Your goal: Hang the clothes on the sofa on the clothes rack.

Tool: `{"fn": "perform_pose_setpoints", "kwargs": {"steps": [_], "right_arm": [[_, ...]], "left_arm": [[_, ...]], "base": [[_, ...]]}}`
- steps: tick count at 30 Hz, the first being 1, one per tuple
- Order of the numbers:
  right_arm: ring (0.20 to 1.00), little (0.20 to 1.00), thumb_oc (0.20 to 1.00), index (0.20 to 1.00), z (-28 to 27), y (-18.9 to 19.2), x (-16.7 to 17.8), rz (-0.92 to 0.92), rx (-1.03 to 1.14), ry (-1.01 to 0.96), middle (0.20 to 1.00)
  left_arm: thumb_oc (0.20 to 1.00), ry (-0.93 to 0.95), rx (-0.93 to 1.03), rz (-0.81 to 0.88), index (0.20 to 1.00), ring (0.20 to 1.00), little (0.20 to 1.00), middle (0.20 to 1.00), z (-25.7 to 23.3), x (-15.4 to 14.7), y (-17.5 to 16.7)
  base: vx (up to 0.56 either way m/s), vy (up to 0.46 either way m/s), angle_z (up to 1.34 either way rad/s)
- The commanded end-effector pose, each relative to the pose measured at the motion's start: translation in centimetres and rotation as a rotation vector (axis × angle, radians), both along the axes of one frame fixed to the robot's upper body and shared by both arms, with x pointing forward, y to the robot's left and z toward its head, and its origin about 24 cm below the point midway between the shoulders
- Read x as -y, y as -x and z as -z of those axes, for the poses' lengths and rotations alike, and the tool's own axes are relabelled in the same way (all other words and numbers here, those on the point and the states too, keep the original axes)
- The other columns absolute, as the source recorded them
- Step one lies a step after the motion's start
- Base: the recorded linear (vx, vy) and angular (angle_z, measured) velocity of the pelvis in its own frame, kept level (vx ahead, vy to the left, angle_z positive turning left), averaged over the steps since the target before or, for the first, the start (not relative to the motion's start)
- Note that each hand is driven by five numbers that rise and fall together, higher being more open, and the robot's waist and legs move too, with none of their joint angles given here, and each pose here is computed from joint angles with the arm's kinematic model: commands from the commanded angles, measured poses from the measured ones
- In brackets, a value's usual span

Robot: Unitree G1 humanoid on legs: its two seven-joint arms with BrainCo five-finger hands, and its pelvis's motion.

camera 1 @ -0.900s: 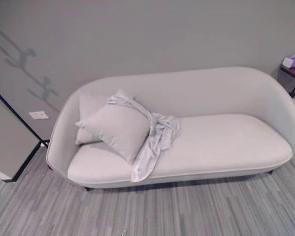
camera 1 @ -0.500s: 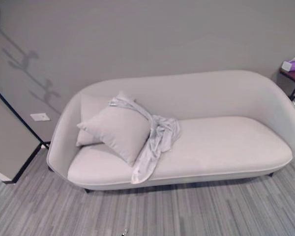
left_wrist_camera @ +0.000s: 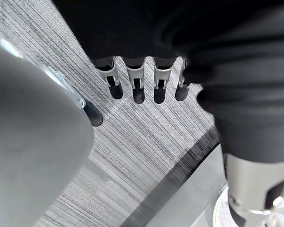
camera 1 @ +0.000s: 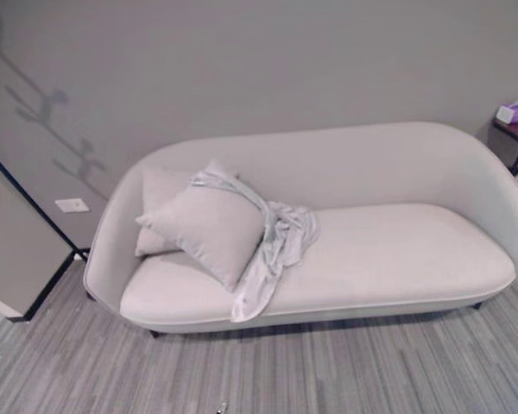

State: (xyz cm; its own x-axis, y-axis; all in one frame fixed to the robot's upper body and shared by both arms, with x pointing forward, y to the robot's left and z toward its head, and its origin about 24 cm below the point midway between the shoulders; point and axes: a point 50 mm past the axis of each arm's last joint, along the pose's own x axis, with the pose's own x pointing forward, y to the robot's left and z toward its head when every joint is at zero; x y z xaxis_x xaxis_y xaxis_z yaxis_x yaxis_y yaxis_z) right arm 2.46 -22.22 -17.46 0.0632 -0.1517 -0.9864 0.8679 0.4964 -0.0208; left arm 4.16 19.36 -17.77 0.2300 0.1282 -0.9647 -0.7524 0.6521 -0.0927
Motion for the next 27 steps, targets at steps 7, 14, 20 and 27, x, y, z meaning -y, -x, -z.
{"fn": "perform_pose_setpoints", "kwargs": {"steps": [7, 14, 20, 27], "right_arm": [[1.0, 1.0, 1.0, 1.0, -0.1, -2.2, -0.8, -0.096, 0.019, -0.012, 1.0], [1.0, 1.0, 1.0, 1.0, -0.7, -5.0, 0.4, -0.313, 0.056, 0.052, 1.0], [1.0, 1.0, 1.0, 1.0, -0.8, -4.9, 1.2, -0.334, 0.041, 0.087, 1.0], [1.0, 1.0, 1.0, 1.0, -0.6, -5.5, -0.1, -0.47, 0.082, 0.073, 1.0]], "left_arm": [[1.0, -0.044, 0.104, 0.075, 1.0, 1.0, 1.0, 1.0, -0.6, -0.5, -3.3], [1.0, -0.04, 0.28, 0.119, 1.0, 1.0, 1.0, 1.0, -1.6, 0.9, -7.5], [1.0, -0.058, 0.253, 0.162, 1.0, 1.0, 1.0, 1.0, -1.5, 1.2, -7.4], [1.0, -0.142, 0.209, 0.283, 1.0, 1.0, 1.0, 1.0, -1.6, -0.9, -7.0]], "base": [[-0.04, -0.008, 0.01], [0.03, 0.063, 0.12], [0.29, 0.35, 0.07], [0.29, 0.399, -0.25]]}}
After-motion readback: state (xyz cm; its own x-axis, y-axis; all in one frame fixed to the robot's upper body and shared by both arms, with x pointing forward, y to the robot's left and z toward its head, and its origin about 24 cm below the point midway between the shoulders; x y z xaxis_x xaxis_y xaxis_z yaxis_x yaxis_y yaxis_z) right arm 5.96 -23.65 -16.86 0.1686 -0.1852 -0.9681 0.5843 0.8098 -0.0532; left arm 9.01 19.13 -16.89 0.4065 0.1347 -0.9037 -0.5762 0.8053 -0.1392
